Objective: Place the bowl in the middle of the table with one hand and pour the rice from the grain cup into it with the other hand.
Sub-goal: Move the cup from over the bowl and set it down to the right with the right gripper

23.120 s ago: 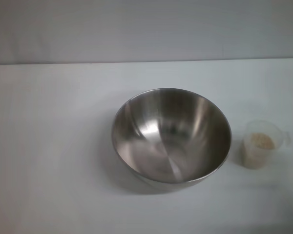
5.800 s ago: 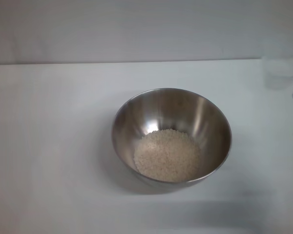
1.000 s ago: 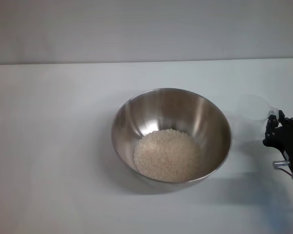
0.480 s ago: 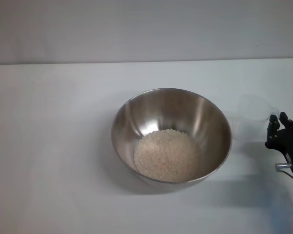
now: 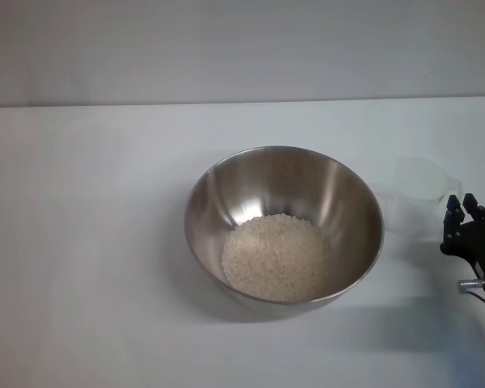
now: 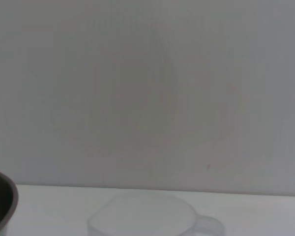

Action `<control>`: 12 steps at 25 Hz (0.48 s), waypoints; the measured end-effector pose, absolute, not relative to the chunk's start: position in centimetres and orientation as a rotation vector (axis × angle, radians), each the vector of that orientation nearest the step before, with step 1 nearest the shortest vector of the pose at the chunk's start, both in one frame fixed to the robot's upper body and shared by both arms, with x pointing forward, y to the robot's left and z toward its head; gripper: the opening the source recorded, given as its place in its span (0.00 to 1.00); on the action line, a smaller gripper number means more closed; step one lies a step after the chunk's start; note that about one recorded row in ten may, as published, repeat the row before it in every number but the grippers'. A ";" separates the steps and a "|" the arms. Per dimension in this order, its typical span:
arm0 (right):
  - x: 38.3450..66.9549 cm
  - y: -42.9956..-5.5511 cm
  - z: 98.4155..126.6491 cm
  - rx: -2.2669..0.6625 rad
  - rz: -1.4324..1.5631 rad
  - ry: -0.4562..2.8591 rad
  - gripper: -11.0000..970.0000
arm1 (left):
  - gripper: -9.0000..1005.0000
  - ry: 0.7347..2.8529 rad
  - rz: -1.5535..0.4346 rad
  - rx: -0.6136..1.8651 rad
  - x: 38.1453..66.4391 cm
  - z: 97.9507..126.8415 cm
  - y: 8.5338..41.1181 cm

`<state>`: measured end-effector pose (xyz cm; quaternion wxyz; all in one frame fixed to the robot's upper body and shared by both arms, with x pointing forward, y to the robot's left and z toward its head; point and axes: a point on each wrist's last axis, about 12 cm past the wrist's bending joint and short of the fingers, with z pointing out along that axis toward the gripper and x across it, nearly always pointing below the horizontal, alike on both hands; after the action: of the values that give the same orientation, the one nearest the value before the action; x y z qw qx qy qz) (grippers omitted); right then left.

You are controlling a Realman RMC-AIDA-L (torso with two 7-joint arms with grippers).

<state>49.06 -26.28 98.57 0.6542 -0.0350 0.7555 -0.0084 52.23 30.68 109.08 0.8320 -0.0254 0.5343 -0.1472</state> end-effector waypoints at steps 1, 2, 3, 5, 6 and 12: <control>48.9 -26.3 98.6 -0.077 -0.019 1.708 0.18 | 0.78 1.132 -0.312 -0.054 52.2 109.1 30.7; 48.8 -26.3 98.6 -0.075 -0.020 1.703 0.18 | 0.78 1.133 -0.312 -0.054 52.2 109.1 30.7; 48.7 -26.4 98.6 -0.072 -0.021 1.698 0.18 | 0.78 1.133 -0.312 -0.054 52.2 109.1 30.7; 48.4 -26.4 98.6 -0.070 -0.021 1.690 0.18 | 0.79 1.134 -0.312 -0.054 52.2 109.0 30.7; 48.3 -26.4 98.7 -0.069 -0.021 1.686 0.18 | 0.79 1.134 -0.312 -0.054 52.1 109.0 30.7; 47.3 -26.1 98.7 -0.080 -0.007 1.659 0.19 | 0.80 1.136 -0.311 -0.055 52.1 109.0 30.7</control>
<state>47.27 -26.11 98.69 0.6744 -0.0354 0.7375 -0.0031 52.11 30.73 108.97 0.8311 -0.0258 0.5358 -0.1465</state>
